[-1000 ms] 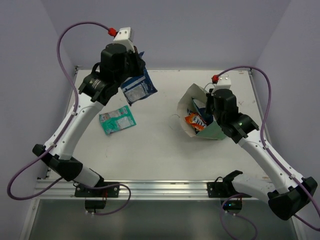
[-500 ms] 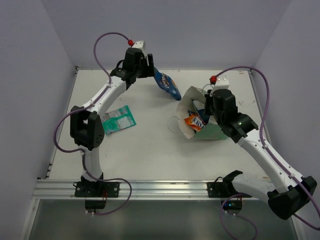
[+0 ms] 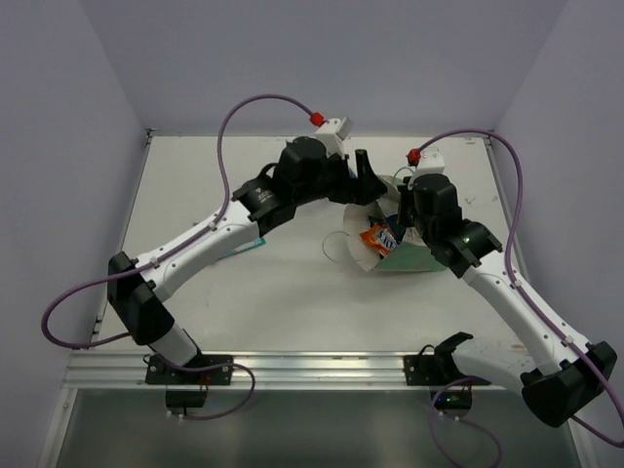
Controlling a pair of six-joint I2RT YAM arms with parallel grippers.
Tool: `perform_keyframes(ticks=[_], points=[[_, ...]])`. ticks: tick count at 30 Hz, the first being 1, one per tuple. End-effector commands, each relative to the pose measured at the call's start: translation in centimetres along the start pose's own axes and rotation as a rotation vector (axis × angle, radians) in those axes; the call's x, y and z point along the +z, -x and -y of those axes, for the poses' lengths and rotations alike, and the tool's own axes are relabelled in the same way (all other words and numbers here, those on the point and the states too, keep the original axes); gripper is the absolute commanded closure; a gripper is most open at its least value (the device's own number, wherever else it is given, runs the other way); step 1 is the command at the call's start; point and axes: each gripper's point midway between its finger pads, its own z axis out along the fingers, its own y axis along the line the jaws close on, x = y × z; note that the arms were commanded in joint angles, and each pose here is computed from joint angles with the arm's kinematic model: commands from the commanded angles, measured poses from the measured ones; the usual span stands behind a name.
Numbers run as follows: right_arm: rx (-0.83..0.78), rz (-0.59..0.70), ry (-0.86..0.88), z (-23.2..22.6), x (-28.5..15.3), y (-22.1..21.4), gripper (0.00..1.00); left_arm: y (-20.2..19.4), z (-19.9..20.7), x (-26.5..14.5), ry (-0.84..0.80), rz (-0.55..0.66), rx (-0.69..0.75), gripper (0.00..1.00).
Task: Take the snacks out of the paper bag
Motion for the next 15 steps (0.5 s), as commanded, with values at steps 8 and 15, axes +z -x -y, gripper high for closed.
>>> perform_keyframes(ticks=[8, 15], points=[[0.019, 0.033, 0.015, 0.0, -0.8, 1.6, 1.0, -7.7, 0.4, 4.7, 0.023, -0.105, -0.165, 0.19], [0.033, 0.035, 0.044, -0.6, -0.9, 1.8, 1.0, -9.1, -0.6, 7.7, 0.059, -0.1, -0.205, 0.22]])
